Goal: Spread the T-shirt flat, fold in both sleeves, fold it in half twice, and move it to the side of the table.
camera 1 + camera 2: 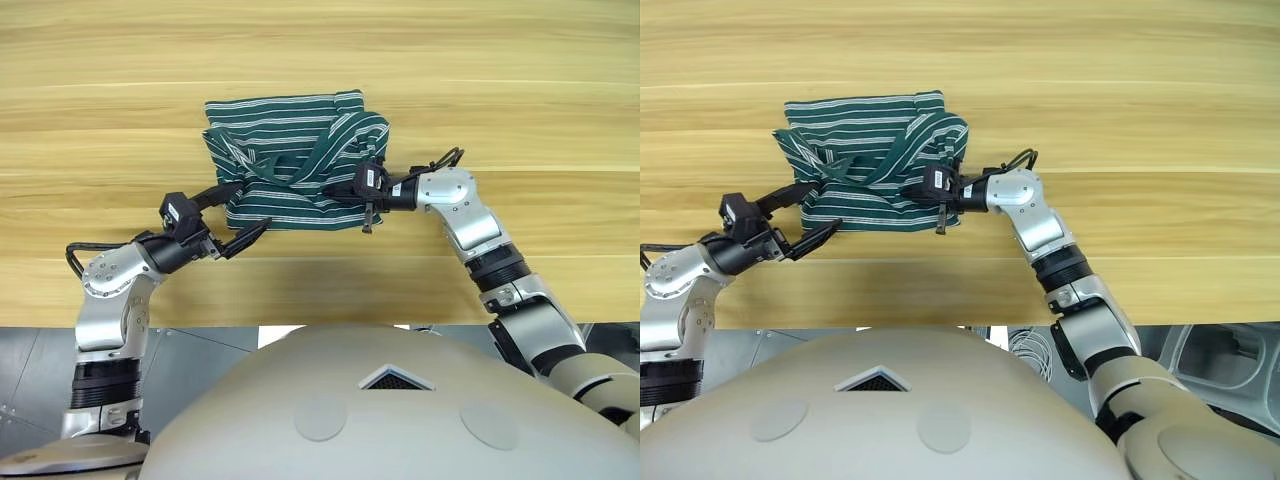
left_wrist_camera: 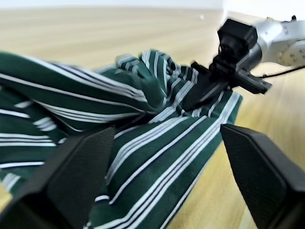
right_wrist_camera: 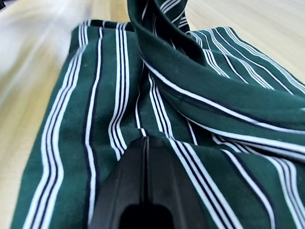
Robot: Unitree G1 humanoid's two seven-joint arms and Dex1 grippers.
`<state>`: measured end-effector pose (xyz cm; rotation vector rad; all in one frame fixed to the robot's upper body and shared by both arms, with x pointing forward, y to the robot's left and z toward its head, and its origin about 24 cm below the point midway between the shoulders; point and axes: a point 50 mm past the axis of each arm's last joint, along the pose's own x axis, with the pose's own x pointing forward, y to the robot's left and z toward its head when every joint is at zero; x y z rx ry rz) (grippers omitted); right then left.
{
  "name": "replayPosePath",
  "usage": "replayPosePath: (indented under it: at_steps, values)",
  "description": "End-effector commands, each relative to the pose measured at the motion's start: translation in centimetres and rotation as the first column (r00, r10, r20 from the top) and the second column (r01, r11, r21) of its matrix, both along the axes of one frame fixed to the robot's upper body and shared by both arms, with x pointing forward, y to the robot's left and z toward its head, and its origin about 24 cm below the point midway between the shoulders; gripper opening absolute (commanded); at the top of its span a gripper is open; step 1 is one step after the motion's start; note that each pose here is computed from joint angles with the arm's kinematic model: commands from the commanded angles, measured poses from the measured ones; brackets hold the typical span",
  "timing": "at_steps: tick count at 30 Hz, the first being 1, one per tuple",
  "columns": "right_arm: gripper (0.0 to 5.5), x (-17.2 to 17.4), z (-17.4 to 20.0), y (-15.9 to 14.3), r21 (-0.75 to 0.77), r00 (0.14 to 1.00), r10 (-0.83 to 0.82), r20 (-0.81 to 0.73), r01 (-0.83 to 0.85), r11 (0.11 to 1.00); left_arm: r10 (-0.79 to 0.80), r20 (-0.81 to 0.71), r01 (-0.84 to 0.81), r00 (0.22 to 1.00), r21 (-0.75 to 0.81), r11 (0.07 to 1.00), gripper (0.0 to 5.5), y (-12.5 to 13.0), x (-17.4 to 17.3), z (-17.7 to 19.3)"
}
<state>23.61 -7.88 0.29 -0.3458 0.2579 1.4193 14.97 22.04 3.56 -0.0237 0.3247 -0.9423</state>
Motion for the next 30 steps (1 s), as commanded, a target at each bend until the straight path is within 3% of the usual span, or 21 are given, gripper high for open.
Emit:
replayPosePath:
  at_steps: [1,10,21,30]
  values:
    - [0.02,-0.9,-1.6,-0.7,-0.098,0.999,0.043,-0.027,-0.045,0.994,-0.121,-0.068,0.126,0.99,0.064,0.99,3.98,-1.3,0.4,0.0]
    - [0.02,-2.9,-1.5,-1.2,-0.131,0.978,0.207,0.026,-0.202,0.971,-0.204,-0.116,0.206,0.972,0.005,0.979,3.98,-4.2,2.7,1.4]
    - [0.02,-5.0,-2.2,-1.6,-0.161,0.952,0.302,0.044,-0.291,0.943,-0.138,-0.236,0.128,0.962,-0.059,0.99,3.98,-4.4,6.1,0.7]
    - [0.02,-6.3,-1.5,-2.2,-0.124,0.932,0.357,0.057,-0.348,0.929,0.021,-0.188,0.009,0.982,0.156,0.988,3.98,-2.6,9.4,-3.6]
